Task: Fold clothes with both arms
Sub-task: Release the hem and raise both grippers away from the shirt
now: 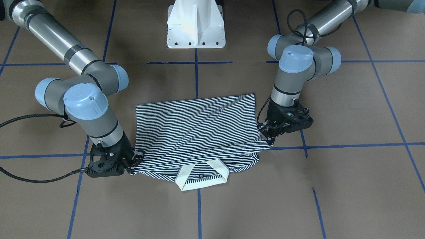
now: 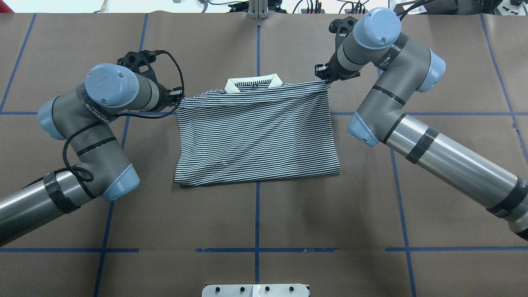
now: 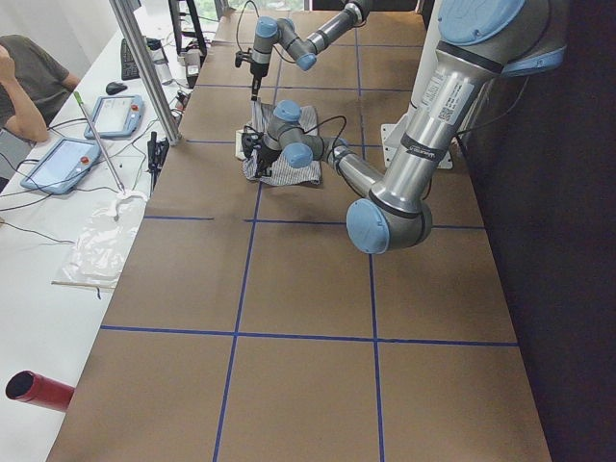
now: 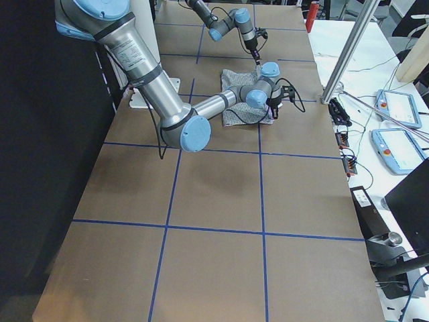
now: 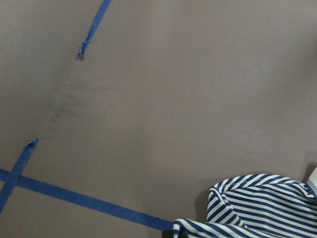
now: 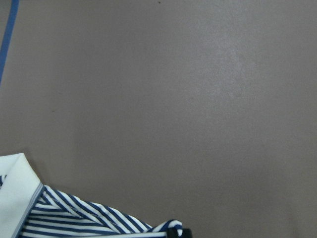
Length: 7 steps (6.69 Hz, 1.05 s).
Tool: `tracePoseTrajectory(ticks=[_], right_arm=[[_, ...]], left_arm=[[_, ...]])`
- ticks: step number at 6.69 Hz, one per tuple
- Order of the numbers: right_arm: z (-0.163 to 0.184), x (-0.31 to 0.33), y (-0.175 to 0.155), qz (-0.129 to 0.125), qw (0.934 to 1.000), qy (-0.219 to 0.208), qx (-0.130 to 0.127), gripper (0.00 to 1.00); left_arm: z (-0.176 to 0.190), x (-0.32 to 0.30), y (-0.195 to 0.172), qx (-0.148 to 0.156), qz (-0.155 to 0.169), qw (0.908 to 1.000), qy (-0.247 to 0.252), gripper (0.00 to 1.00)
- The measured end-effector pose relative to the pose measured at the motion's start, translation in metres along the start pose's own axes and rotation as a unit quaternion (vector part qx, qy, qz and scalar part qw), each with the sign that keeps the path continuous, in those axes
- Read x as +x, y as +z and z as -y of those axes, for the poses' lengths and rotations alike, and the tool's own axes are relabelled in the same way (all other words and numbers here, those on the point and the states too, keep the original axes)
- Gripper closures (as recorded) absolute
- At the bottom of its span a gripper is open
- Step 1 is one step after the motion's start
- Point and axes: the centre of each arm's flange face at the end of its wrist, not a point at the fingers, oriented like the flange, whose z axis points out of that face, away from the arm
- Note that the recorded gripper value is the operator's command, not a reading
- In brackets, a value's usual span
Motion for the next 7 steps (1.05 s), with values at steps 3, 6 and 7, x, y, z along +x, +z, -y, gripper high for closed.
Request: tracePoseTrajectory(ticks=[3, 6, 7], right_arm=[[0.0, -0.002, -0.002, 0.016, 0.9999, -0.001, 0.005, 0.0], [-0.005, 0.004, 0.001, 0.019, 0.9998, -0.002, -0.006, 0.0], [-0.012, 0.008, -0.002, 0.027, 0.9995, -0.001, -0.017, 0.0]], left_arm=[[0.002, 0.016, -0.003, -0.001, -0.005, 1.0, 0.0, 0.0], [0.031, 0.02, -0.019, -0.019, -0.018, 0.9996, -0.009, 0.0], [0.045, 0.017, -0.026, -0.024, -0.02, 0.9994, -0.014, 0.0]])
